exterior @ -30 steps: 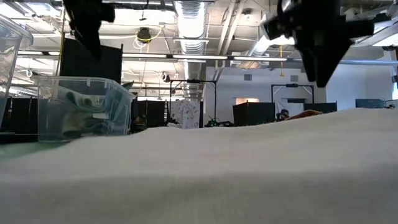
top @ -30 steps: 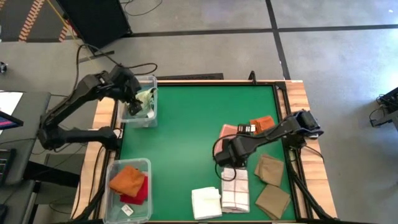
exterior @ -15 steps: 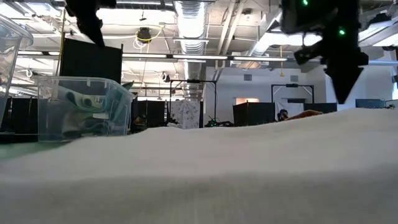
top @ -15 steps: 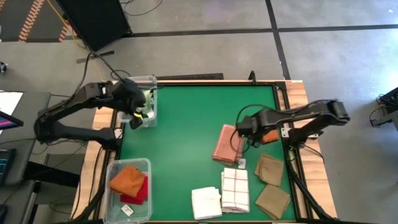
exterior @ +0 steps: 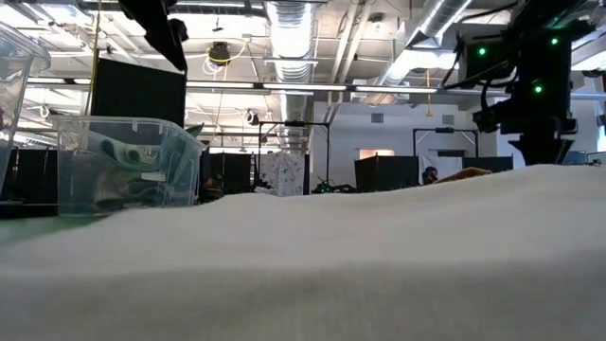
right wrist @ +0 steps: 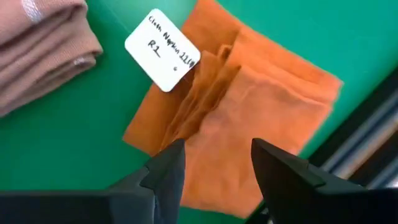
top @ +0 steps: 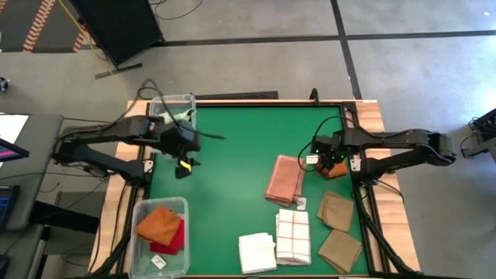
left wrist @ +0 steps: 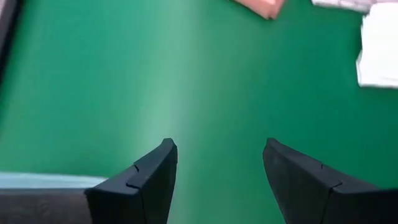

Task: Sort towels by color in basket
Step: Put the orange towel into the bottom transparent bin

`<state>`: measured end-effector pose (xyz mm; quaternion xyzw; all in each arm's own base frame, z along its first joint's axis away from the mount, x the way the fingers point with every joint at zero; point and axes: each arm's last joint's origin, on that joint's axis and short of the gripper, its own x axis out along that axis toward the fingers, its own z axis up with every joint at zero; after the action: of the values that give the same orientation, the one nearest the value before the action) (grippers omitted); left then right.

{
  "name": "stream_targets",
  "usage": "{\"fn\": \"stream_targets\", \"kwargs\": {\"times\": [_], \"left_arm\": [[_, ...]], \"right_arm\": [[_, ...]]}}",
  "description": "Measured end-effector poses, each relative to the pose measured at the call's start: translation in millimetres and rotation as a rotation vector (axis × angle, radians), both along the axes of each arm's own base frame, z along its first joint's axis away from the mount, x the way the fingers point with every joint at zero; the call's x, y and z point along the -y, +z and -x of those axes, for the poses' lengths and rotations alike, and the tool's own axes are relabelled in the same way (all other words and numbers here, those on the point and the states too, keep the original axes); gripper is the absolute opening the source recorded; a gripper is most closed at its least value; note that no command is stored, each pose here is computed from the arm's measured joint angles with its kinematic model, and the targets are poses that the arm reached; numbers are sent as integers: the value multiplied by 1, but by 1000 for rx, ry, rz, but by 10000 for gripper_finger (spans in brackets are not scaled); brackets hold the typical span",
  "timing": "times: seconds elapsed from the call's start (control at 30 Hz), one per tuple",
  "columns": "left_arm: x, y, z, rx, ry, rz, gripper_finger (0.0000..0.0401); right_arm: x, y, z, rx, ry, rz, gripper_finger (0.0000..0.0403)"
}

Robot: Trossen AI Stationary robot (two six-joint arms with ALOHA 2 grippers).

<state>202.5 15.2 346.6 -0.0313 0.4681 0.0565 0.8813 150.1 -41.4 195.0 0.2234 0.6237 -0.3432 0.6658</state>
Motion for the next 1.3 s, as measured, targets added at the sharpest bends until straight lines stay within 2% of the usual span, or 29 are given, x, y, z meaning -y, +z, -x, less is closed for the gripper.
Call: {"fn": "stream_targets", "kwargs": {"times": [0.2, 0.47, 0.6, 0.73, 0.83, 0.93, 1.03, 1.2, 1.3], "left_arm": [[17, -21, -28, -91, -78, -1, 225], [37, -44, -53, -162, -162, -11, 225], [49, -50, -60, -171, -204, -14, 225], [61, -49, -60, -148, -242, -14, 225], [67, -49, -59, -144, -252, -10, 225], [71, -48, -57, -144, -253, -14, 225], [77, -49, -56, -150, -264, -12, 225], [87, -49, -51, -167, -284, -5, 225], [94, -50, -47, -187, -293, 0, 226]], "right_arm": [[2, -7, -7, 30, 18, -18, 259], [3, -22, -16, -44, -13, -37, 315], [5, -39, -22, -74, -14, -44, 329], [5, -57, -23, -110, -16, -53, 325], [5, -63, -24, -138, -16, -61, 298], [5, -65, -25, -131, -16, -61, 253], [5, -64, -24, -120, -12, -47, 184], [6, -62, -22, -122, -2, -28, 47], [7, -62, -22, -123, 7, -26, 42]]}}
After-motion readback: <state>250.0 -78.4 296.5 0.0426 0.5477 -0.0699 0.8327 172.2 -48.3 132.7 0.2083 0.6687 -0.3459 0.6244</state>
